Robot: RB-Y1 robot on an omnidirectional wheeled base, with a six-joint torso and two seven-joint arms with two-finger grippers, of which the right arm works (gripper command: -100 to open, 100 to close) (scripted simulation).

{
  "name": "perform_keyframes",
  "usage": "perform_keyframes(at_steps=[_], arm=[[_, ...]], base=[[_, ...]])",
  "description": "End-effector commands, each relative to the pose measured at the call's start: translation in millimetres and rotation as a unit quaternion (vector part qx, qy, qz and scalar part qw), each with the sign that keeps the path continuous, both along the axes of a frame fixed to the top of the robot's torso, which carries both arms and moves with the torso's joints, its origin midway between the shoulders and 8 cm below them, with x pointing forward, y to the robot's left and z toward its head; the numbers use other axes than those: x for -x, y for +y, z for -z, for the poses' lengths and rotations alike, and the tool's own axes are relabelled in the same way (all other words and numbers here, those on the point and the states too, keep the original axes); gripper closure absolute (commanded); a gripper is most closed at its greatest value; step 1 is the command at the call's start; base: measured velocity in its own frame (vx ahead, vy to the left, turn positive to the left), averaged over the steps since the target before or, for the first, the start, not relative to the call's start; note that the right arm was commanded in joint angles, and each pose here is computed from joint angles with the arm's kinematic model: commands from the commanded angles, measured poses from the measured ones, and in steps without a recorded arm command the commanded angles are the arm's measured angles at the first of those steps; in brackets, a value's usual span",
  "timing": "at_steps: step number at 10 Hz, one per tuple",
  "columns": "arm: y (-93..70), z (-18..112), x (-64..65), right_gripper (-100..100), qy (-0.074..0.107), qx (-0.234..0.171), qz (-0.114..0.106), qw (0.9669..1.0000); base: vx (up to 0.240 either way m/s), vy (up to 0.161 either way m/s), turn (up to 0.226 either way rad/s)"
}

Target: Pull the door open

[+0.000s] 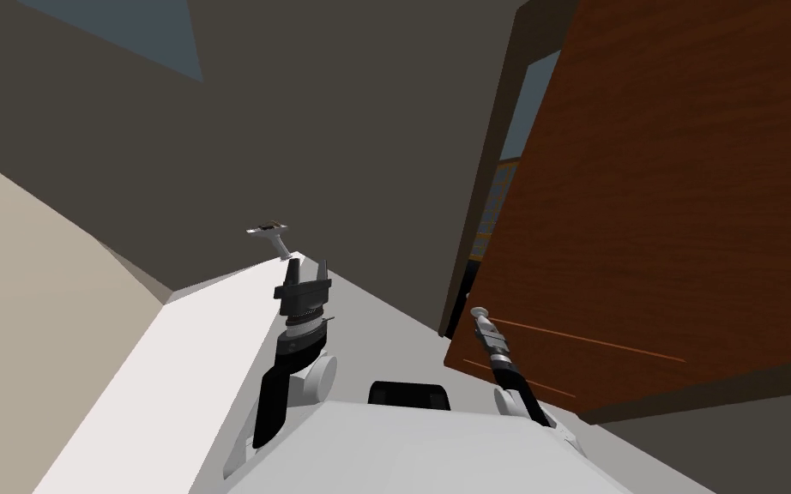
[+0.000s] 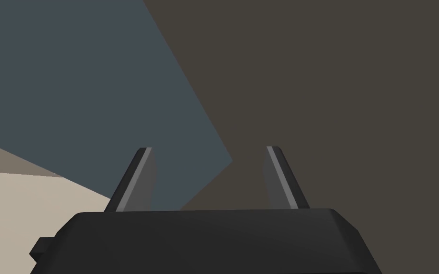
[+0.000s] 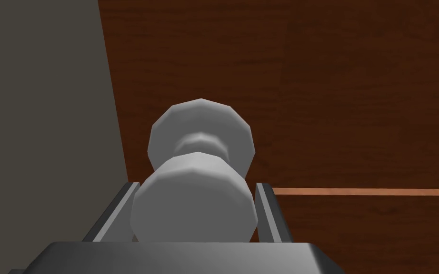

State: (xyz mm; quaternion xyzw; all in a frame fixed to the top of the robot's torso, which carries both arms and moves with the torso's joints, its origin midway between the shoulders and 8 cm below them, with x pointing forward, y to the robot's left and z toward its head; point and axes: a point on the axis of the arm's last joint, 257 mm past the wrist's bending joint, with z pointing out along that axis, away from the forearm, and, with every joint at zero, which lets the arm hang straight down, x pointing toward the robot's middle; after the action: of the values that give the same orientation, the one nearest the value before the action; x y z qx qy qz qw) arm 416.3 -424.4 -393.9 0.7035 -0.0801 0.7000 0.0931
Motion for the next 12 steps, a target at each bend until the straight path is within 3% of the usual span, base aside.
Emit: perform_keyframes(at_steps=[1,4,5,12], arm=[[4.3,-1.9,1.4,100,-0.004,-0.004,-0.015,0.9999],[8.6,-2.2,6.8,100,-0.004,-0.008,-0.04,0.9992],[5.8,0.3,6.8,100,0.0,-0.006,-0.033,0.9995],[16.2,-1.9,31.6,100,-0.003,-0.008,-0.097,0.9953]], base=[[-0.181,-0.028,0.091],[-0.201,-0.048,0.118],[-0.088,-0.038,0.037],[-0.223,-0.046,0.106]])
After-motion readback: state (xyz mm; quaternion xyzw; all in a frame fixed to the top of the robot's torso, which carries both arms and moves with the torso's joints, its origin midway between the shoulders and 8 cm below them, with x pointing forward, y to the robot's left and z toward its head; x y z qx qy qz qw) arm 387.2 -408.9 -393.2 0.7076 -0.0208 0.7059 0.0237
